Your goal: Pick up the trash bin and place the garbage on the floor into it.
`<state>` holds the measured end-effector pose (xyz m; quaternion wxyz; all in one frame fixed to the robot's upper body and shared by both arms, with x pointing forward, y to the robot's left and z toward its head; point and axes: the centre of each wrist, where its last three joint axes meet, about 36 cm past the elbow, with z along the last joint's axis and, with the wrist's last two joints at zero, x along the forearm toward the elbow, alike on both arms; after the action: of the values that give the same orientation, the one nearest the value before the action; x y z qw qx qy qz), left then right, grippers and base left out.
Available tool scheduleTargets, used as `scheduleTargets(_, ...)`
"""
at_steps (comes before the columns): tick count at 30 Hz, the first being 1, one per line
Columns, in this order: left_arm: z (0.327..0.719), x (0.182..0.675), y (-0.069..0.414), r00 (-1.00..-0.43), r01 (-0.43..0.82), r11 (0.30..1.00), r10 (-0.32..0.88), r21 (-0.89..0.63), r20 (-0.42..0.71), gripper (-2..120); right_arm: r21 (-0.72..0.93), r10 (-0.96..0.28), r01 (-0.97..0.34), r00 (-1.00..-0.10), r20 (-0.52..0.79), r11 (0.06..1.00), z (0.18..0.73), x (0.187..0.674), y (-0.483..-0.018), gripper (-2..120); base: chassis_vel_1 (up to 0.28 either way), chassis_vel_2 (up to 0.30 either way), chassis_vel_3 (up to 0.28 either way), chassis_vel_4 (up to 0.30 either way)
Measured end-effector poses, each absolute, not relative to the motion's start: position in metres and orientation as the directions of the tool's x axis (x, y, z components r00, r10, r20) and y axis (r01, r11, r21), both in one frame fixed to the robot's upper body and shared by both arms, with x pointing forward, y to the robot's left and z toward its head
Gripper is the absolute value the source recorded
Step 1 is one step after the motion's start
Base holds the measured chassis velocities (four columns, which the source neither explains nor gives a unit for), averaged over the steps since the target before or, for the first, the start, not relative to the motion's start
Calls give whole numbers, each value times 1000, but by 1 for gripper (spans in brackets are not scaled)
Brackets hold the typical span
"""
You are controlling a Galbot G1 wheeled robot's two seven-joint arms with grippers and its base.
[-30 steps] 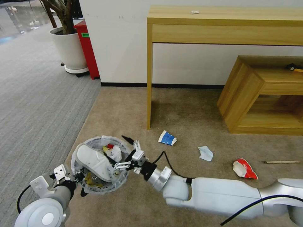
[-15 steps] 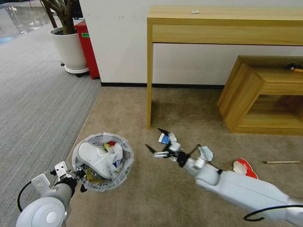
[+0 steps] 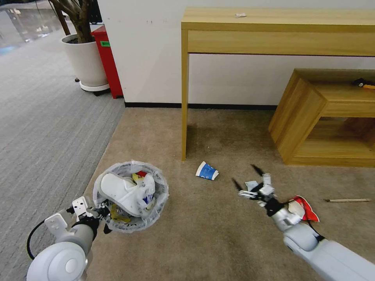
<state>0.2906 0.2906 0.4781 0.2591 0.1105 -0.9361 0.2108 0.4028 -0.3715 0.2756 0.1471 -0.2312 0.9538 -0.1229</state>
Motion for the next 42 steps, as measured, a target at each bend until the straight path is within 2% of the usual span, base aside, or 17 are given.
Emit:
scheduleTargets(2, 478, 291, 291, -848, -309, 891, -99, -332, 521, 0, -313, -421, -340, -873, -244, 887, 274, 399, -380, 100, 0, 0, 0, 0)
scheduleTargets(7, 476, 290, 293, -858, -291, 905, -104, -309, 502, 0, -348, -375, -281, -895, -242, 894, 275, 385, -403, 100, 0, 0, 0, 0)
scheduleTargets(10, 473, 292, 291, -867, -271, 919, -104, -286, 488, 0, -376, -290, -175, -916, -276, 910, 281, 375, -436, 100, 0, 0, 0, 0)
scheduleTargets(14, 469, 295, 288, -867, -266, 924, -105, -274, 486, 0, -360, -229, -104, -918, -324, 927, 295, 363, -455, 100, 0, 0, 0, 0)
scheduleTargets(18, 463, 296, 282, -865, -271, 924, -111, -270, 489, 0, -391, -216, -50, -894, -392, 919, 309, 373, -451, 100, 0, 0, 0, 0)
scheduleTargets(26, 459, 294, 277, -862, -273, 924, -113, -266, 494, 0, -425, -228, -32, -879, -419, 905, 307, 362, -426, 100, 0, 0, 0, 0)
scheduleTargets(42, 465, 286, 280, -866, -278, 926, -126, -255, 484, 0, -504, -265, -6, -855, -446, 864, 336, 357, -441, 100, 0, 0, 0, 0)
